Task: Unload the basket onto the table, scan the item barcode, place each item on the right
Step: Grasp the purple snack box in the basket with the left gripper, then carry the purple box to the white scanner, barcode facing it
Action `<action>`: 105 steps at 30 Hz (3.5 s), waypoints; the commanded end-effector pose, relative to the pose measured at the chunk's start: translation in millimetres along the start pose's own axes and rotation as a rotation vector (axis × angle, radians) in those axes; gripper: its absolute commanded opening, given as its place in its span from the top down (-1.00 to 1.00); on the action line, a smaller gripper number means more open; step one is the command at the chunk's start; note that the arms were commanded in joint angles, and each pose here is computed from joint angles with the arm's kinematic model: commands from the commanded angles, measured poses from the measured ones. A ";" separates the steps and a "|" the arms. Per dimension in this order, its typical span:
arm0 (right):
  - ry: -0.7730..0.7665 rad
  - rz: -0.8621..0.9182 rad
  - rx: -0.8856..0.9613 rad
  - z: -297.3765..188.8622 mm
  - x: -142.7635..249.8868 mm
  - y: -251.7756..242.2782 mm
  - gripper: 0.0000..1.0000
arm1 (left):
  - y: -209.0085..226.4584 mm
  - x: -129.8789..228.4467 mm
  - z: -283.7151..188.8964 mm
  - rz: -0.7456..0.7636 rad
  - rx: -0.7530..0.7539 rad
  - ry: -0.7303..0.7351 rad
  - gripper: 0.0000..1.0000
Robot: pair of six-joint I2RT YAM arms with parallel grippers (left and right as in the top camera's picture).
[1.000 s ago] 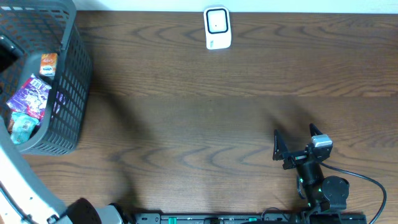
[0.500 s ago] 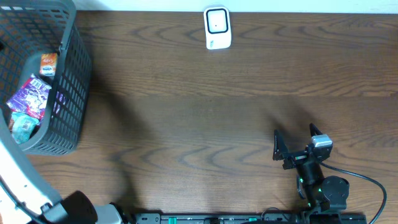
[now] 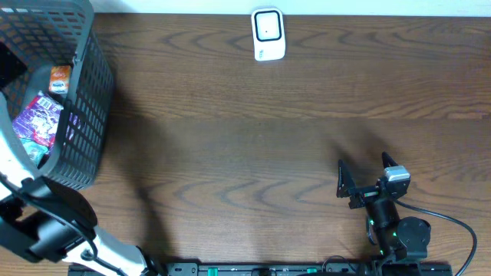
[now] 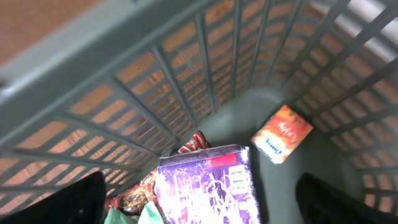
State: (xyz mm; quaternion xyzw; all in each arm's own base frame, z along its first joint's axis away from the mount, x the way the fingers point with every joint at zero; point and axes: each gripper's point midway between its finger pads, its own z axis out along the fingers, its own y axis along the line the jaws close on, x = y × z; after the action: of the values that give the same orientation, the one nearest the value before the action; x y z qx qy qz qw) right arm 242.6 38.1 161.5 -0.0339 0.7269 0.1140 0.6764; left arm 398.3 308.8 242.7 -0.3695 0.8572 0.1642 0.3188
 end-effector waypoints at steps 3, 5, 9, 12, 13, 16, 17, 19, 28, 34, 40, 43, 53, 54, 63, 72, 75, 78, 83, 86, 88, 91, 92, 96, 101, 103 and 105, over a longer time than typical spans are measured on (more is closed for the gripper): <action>-0.001 -0.013 0.005 -0.1 0.9 -1.4 -0.99 | -5.9 19.3 35.7 0.020 -0.079 0.066 -0.87; -0.001 -0.013 0.005 -0.1 0.9 -1.4 -0.98 | -8.9 26.9 45.6 0.029 -0.113 0.085 -0.87; -0.001 -0.013 0.005 -0.1 0.9 -1.4 -0.98 | -23.9 46.3 63.9 0.029 -0.126 0.135 -0.86; -0.001 -0.013 0.005 -0.1 0.9 -1.4 -0.98 | -31.9 63.1 73.4 -0.003 -0.133 0.184 -0.86; -0.001 -0.013 0.006 -0.1 0.9 -1.4 -0.99 | -33.9 69.6 76.0 -0.016 -0.138 0.204 -0.84; -0.001 -0.013 0.005 -0.1 0.9 -1.4 -0.98 | -39.8 88.9 83.4 -0.028 -0.151 0.256 -0.81; -0.001 -0.013 0.005 -0.1 0.9 -1.4 -0.99 | -42.8 96.4 87.1 -0.016 -0.153 0.274 -0.79; -0.001 -0.013 0.006 -0.1 0.9 -1.4 -0.99 | -44.1 105.3 91.9 -0.024 -0.161 0.297 -0.79; -0.001 -0.013 0.005 -0.1 0.9 -1.4 -0.98 | -40.0 153.4 112.5 -0.031 -0.224 0.445 -0.77; -0.001 -0.013 0.005 -0.1 0.9 -1.4 -0.99 | -38.3 171.7 119.4 -0.008 -0.244 0.502 0.03; -0.001 -0.013 0.005 -0.1 0.9 -1.4 -0.98 | -37.7 161.0 107.1 -0.016 -0.235 0.480 0.85; -0.001 -0.013 0.005 -0.1 0.9 -1.4 -0.99 | -37.4 143.8 90.7 -0.031 -0.220 0.439 0.85; -0.001 -0.013 0.005 -0.1 0.9 -1.4 -0.99 | -32.7 49.7 -22.7 -0.141 -0.089 0.122 0.85; -0.001 -0.013 0.005 -0.1 0.9 -1.4 -0.99 | -31.5 40.9 -37.6 -0.152 -0.074 0.084 0.85; -0.001 -0.013 0.005 -0.1 0.9 -1.4 -0.98 | -60.7 -5.6 -172.7 -0.209 0.295 -0.171 0.85; -0.001 -0.013 0.005 -0.1 0.9 -1.4 -0.99 | -187.1 58.3 -299.9 0.043 0.928 -0.051 0.85; -0.001 -0.013 0.006 -0.1 0.9 -1.4 -0.97 | -221.7 98.9 -316.7 0.154 0.994 0.045 0.85; -0.001 -0.013 0.005 -0.1 0.9 -1.4 -0.99 | -255.3 142.4 -326.0 0.290 1.043 0.134 0.86; -0.001 -0.013 0.006 -0.1 0.9 -1.4 -0.99 | -296.0 210.7 -306.3 0.468 0.970 0.276 0.85; -0.001 -0.013 0.006 -0.1 0.9 -1.4 -0.98 | -318.4 253.1 -278.3 0.566 0.864 0.350 0.85; -0.001 -0.013 0.005 -0.1 0.9 -1.4 -0.98 | -331.5 275.9 -265.5 0.611 0.833 0.391 0.85; -0.001 -0.013 0.005 -0.1 0.9 -1.4 -0.98 | -350.3 313.8 -243.2 0.671 0.787 0.468 0.85; -0.001 -0.013 0.005 -0.1 0.9 -1.4 -0.98 | -355.7 327.3 -233.7 0.681 0.764 0.499 0.85; -0.001 -0.013 0.005 -0.1 0.9 -1.4 -0.99 | -366.6 363.5 -204.0 0.683 0.687 0.589 0.85; -0.001 -0.013 0.005 -0.1 0.9 -1.4 -0.99 | -380.8 393.4 -178.4 0.655 0.646 0.654 0.83; -0.001 -0.013 0.006 -0.1 0.9 -1.4 -0.99 | -386.4 396.6 -178.7 0.648 0.670 0.664 0.38; -0.001 -0.013 0.005 -0.1 0.9 -1.4 -0.99 | -389.6 394.5 -183.4 0.642 0.695 0.666 -0.24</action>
State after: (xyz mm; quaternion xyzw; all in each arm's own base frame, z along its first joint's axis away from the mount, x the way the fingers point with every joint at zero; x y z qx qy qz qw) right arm 242.6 38.1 161.5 -0.0338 0.7269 0.1138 0.6764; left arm 401.5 -250.0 87.0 0.0111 0.9875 -0.1423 0.0666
